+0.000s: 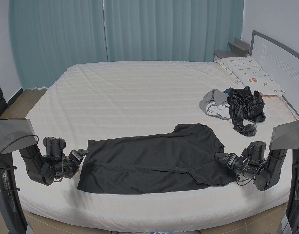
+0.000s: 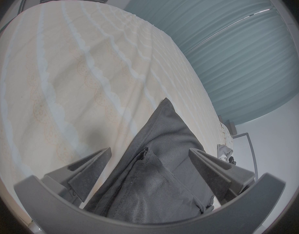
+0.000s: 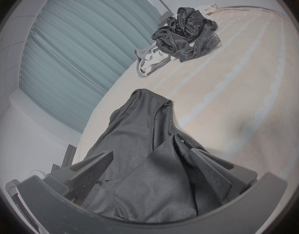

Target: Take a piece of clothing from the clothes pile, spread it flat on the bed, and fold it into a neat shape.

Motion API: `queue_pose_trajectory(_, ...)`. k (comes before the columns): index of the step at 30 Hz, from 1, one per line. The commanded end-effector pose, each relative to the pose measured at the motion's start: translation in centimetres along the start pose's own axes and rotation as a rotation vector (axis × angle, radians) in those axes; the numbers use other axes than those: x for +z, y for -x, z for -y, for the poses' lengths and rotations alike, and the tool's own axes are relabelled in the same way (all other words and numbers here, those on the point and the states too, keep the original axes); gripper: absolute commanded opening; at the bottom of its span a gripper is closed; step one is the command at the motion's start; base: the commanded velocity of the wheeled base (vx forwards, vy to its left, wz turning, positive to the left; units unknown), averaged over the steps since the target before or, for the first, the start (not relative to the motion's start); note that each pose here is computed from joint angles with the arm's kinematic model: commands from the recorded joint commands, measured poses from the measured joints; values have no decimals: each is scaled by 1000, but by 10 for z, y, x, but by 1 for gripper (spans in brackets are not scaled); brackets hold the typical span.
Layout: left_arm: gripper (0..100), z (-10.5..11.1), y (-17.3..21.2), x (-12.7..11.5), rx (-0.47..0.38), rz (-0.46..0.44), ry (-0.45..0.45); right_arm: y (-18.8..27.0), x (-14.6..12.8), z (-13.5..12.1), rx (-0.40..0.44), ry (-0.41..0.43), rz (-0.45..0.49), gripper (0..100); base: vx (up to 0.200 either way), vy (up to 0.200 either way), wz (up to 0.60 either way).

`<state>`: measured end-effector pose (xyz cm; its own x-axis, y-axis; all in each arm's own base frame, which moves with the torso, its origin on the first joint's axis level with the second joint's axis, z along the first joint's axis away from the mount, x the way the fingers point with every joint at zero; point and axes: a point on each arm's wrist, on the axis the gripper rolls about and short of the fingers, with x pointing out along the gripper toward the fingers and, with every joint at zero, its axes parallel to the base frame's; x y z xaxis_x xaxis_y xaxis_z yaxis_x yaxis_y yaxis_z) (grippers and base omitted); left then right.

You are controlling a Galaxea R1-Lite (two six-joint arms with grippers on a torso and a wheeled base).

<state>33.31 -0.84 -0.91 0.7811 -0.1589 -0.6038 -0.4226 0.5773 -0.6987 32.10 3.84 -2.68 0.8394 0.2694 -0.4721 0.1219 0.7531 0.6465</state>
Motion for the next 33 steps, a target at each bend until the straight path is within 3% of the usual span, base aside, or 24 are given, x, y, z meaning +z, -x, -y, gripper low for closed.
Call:
queue_pose_trajectory(1, 100, 0, 0, 0, 1, -1, 2, -6, -5, 2, 1, 2, -19, 100, 0, 0, 0)
queue_pose_trajectory(4, 100, 0, 0, 0, 1, -1, 0, -13, -4, 7, -6, 2, -15, 100, 0, 0, 0)
queue_pose_trajectory(5, 100, 0, 0, 0, 1, -1, 0, -13, -4, 8, -7, 1, -14, 0, 0, 0, 0)
queue_pose_trajectory(33, 100, -1, 0, 0, 3, -2, 0, -25, 7, 25, -26, -22, 32, 0, 0, 0, 0)
